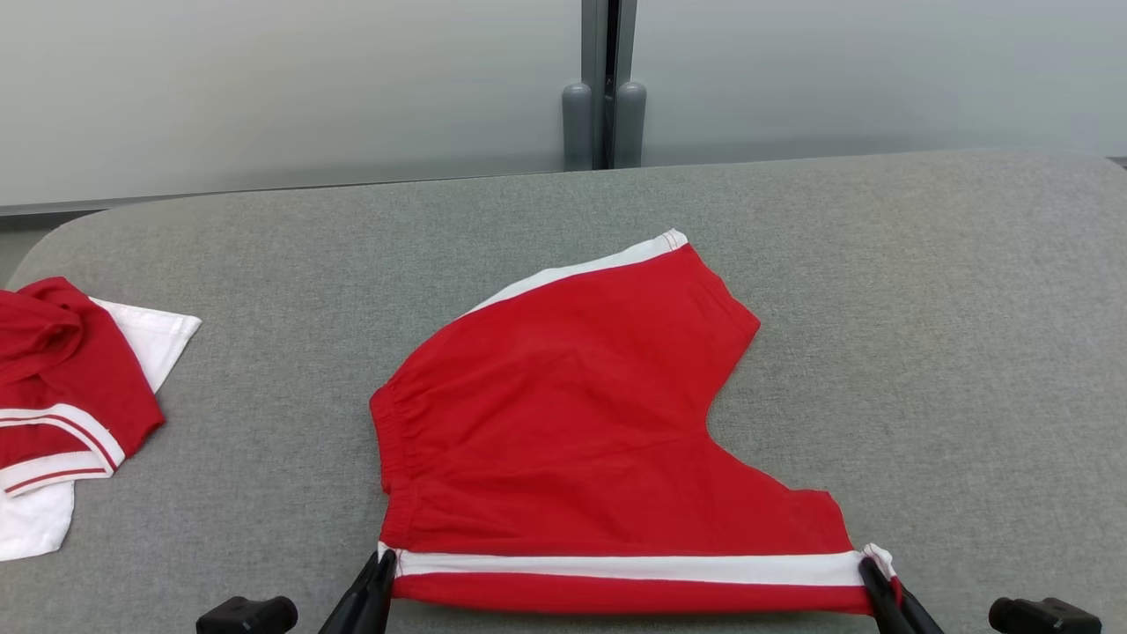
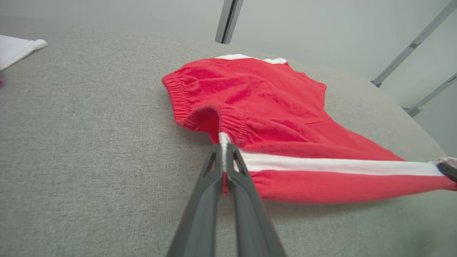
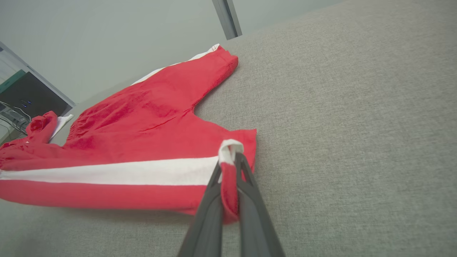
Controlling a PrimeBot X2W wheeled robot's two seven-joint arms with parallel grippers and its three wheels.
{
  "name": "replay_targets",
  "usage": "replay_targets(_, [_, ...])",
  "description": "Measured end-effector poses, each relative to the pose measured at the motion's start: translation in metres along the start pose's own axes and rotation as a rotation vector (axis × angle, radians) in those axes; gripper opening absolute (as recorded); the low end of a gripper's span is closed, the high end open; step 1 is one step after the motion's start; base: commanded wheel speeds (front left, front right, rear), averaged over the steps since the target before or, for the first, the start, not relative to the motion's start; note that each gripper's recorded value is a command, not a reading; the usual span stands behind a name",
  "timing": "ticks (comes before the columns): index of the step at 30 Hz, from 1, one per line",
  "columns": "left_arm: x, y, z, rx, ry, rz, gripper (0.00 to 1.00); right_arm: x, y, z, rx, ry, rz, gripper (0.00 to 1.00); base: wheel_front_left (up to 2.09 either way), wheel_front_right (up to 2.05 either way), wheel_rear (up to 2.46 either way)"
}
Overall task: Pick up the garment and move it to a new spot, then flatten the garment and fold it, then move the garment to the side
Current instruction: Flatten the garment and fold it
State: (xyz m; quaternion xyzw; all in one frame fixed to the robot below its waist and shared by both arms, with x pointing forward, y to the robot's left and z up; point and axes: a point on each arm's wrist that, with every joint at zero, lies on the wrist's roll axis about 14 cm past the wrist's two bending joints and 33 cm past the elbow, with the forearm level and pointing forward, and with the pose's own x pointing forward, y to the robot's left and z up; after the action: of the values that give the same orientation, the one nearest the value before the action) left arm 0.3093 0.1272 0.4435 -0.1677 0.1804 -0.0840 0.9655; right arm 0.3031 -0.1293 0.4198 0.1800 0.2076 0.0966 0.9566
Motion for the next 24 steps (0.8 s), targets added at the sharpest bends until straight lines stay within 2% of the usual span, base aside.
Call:
replay_targets(6, [-0.004,-0.006,0.003,-0.066,-0.003,-0.007,0.00,-0.004,0.002,0.011,0.008,-0.014,-0.011,0.00,0.00,0.00,0.00])
replay_targets(12, [0.009,-0.009,0.014,-0.065,-0.033,-0.028,0.00,0.014,0.003,0.030,-0.021,-0.049,-0.002,0.00,0.00,0.00,0.00])
replay_targets(18, [0.042,-0.005,0.034,-0.059,-0.099,-0.029,0.00,0.061,0.006,0.067,-0.095,-0.116,0.048,0.00,0.00,0.00,0.00])
replay_targets(24, [0.086,0.003,0.054,-0.066,-0.157,-0.033,0.00,0.129,0.015,0.096,-0.168,-0.134,0.122,0.00,0.00,0.00,0.00])
